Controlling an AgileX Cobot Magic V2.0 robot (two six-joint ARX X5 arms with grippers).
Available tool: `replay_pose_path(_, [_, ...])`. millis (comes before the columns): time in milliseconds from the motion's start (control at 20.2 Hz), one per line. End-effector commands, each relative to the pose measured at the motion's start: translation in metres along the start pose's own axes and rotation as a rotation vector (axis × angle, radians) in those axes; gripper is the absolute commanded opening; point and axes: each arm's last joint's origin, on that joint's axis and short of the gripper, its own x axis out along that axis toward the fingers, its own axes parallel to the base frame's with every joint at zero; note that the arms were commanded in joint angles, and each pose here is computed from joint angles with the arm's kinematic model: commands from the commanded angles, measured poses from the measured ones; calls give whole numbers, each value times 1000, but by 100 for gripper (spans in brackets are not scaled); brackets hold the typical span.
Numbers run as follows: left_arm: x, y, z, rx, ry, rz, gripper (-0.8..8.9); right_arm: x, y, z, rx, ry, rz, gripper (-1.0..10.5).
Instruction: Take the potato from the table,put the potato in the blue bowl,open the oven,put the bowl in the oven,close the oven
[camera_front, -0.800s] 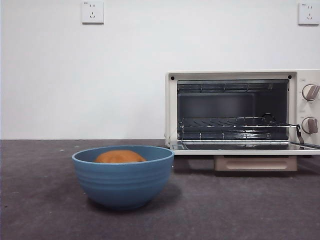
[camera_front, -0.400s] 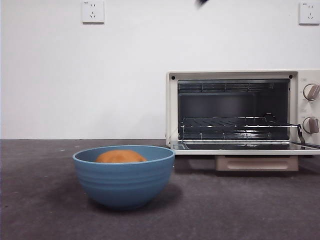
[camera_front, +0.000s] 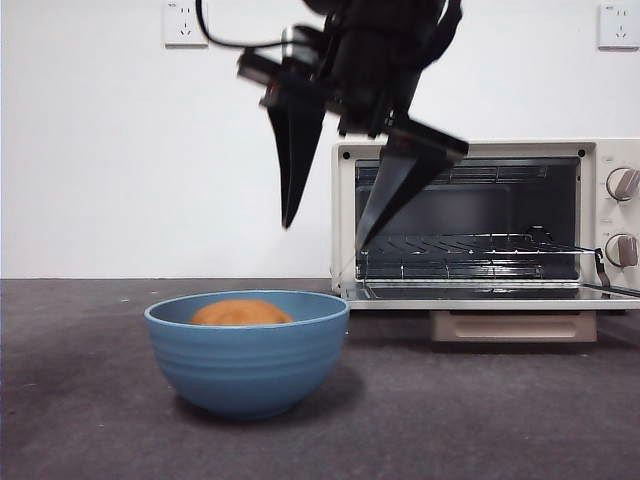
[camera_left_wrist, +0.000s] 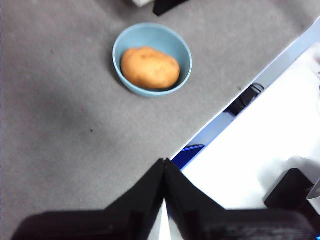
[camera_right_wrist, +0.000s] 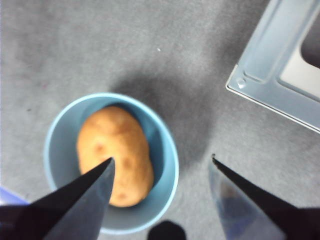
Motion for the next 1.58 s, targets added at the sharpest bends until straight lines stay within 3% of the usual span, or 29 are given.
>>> replay_pose_path(49, [6,2,-1,5,2,3,-9,17,-1,1,11,43,-18,316])
replay_pose_path(396, [6,2,0,4,2,4,-8,42,-4,2,-19,117,-41,305])
replay_pose_path(495, [6,2,0,3,2,4,-8,48,-5,0,-33,149,-51,201])
replay_pose_path(693, [6,2,-1,3,5,4,-8,55,-7,-1,-29,177,-52,179])
replay_pose_path(841, [6,2,-1,3,5,4,-8,56,-7,0,-31,173,-63,-17])
replay_pose_path(1089, [6,2,-2,0,15,4,-8,55,-6,0,-25,167,-55,-16])
replay_pose_path(1286, [6,2,-2,0,20,5,-8,34,-4,-3,-18,156,-16,-16])
replay_pose_path(1583, [6,2,0,5,-6,5,-8,-34,-15,-9,-1,-3,-36,-16])
